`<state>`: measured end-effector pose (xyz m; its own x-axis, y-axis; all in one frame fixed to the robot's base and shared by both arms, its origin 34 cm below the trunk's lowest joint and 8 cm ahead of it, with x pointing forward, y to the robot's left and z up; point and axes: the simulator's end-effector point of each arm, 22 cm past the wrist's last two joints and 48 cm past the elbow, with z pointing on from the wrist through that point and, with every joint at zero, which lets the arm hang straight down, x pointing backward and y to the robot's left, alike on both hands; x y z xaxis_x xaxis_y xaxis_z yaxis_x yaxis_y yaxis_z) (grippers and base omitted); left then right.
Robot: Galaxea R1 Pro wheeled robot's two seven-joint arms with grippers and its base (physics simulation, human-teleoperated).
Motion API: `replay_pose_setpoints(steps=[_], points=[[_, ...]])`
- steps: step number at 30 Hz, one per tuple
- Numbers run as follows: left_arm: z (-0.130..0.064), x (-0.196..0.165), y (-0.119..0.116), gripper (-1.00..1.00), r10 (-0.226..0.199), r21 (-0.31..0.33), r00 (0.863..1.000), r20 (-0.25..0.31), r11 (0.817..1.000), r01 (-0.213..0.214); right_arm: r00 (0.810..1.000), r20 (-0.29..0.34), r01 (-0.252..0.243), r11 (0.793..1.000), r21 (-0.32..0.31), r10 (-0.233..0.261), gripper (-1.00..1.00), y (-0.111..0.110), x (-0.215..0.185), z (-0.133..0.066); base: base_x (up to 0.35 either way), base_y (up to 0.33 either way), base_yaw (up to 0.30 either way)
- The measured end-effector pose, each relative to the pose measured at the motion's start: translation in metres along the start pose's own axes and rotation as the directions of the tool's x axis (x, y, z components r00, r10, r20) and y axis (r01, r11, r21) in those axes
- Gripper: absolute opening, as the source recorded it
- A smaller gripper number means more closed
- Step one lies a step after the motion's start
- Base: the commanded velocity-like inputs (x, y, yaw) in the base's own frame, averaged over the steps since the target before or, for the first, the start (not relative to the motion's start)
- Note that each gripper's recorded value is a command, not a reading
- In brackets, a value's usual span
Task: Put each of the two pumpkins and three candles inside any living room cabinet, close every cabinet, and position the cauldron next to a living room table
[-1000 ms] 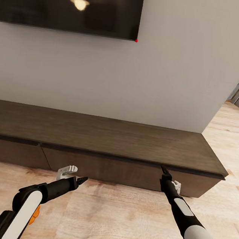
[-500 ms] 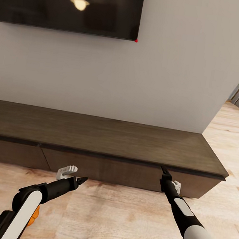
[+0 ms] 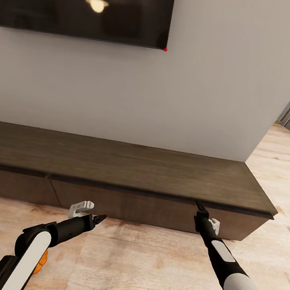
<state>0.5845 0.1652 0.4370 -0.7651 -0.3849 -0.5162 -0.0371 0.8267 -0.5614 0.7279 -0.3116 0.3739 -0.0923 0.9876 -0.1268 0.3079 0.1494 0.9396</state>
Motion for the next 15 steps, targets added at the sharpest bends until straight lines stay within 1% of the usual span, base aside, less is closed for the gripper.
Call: replay_pose_setpoints(steps=[6,15], points=[[0.0,0.0001,-0.0002,1.0,0.0,0.001,1.0,0.0,1.0,0.0,1.0,-0.003,0.013,1.0,-0.018,-0.013,1.0,0.0039,-0.001,-0.0003,0.0,0.0,0.0],[0.0001,0.0001,-0.0005,1.0,-0.001,0.001,1.0,0.0,1.0,0.001,1.0,-0.002,0.018,1.0,-0.019,-0.018,1.0,0.004,-0.0029,-0.0005,0.0,0.0,0.0]])
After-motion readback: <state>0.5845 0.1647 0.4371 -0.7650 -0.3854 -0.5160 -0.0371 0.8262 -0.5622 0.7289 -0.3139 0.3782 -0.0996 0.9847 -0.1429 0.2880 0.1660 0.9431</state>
